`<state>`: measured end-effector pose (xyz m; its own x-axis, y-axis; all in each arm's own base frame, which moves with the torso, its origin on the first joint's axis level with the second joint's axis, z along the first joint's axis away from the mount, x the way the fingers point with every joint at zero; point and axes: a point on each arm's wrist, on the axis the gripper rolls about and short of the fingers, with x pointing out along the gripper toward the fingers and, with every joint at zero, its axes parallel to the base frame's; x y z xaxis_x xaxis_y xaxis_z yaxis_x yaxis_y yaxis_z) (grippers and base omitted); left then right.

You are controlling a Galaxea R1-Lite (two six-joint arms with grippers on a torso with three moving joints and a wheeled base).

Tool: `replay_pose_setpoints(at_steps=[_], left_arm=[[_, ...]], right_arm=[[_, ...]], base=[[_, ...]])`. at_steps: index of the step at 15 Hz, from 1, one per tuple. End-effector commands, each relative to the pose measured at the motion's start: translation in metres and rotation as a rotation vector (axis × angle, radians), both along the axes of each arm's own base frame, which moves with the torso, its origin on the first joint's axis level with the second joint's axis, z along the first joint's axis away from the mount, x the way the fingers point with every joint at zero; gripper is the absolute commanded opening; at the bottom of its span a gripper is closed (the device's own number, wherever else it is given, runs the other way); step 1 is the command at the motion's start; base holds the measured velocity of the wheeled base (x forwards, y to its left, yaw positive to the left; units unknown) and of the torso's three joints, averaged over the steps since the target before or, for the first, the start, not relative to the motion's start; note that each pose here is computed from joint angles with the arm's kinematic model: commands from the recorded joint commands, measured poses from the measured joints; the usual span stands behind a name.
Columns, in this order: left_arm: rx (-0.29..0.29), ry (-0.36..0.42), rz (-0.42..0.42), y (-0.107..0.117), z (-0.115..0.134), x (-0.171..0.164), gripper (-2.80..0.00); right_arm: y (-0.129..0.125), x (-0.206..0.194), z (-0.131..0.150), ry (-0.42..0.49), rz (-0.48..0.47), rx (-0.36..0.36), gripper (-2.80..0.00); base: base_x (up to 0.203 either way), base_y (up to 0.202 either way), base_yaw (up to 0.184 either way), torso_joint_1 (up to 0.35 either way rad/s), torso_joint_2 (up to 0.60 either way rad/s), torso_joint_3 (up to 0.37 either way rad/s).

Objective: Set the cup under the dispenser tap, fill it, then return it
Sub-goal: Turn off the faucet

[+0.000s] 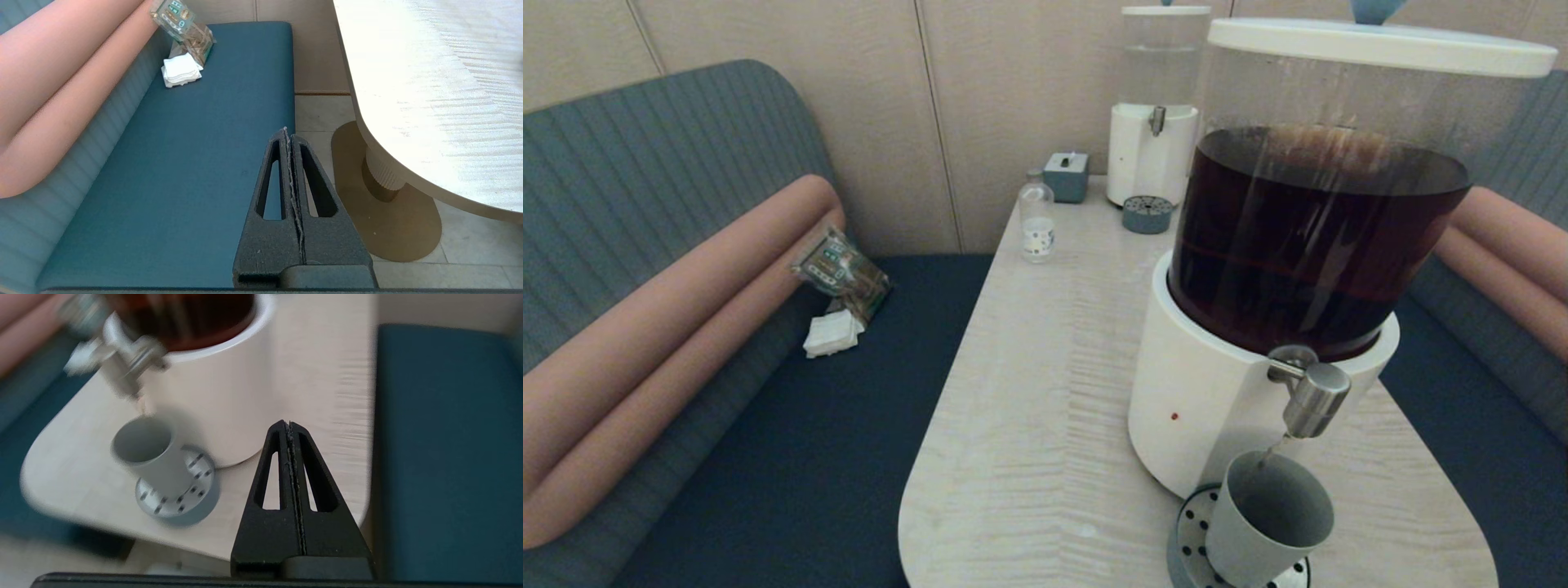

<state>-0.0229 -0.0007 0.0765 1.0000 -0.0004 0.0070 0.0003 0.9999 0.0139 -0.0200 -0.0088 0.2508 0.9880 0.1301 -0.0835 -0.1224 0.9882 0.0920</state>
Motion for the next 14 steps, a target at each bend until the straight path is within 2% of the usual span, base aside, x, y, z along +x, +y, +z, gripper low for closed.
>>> replay_pose_setpoints(at_steps=[1, 3, 7, 10, 12, 14], left_arm=[[0.0, 0.002, -0.001, 0.0, 0.0, 0.0, -2.8], [0.0, 0.001, 0.0, 0.0, 0.0, 0.0, -2.8], [0.0, 0.001, 0.0, 0.0, 0.0, 0.0, -2.8], [0.0, 0.001, 0.0, 0.0, 0.0, 0.0, -2.8], [0.0, 0.001, 0.0, 0.0, 0.0, 0.0, -2.8], [0.0, 0.001, 0.0, 0.0, 0.0, 0.0, -2.8]], right_arm=[[-0.002, -0.017, -0.004, -0.058, -0.077, 0.029, -2.8], [0.001, -0.025, -0.01, -0.085, -0.171, 0.041, -2.8], [0.008, -0.053, -0.021, -0.209, -0.197, 0.03, -2.8], [0.009, -0.054, -0.009, -0.408, -0.253, 0.035, -2.8], [0.008, -0.046, -0.017, -0.418, -0.3, -0.029, -2.8], [0.007, -0.04, -0.031, -0.419, -0.307, -0.054, -2.8]], base=[[0.0, 0.0, 0.0, 0.0, 0.0, 0.0], [0.0, 0.0, 0.0, 0.0, 0.0, 0.0], [0.0, 0.0, 0.0, 0.0, 0.0, 0.0], [0.0, 0.0, 0.0, 0.0, 0.0, 0.0], [0.0, 0.0, 0.0, 0.0, 0.0, 0.0], [0.0, 0.0, 0.0, 0.0, 0.0, 0.0]])
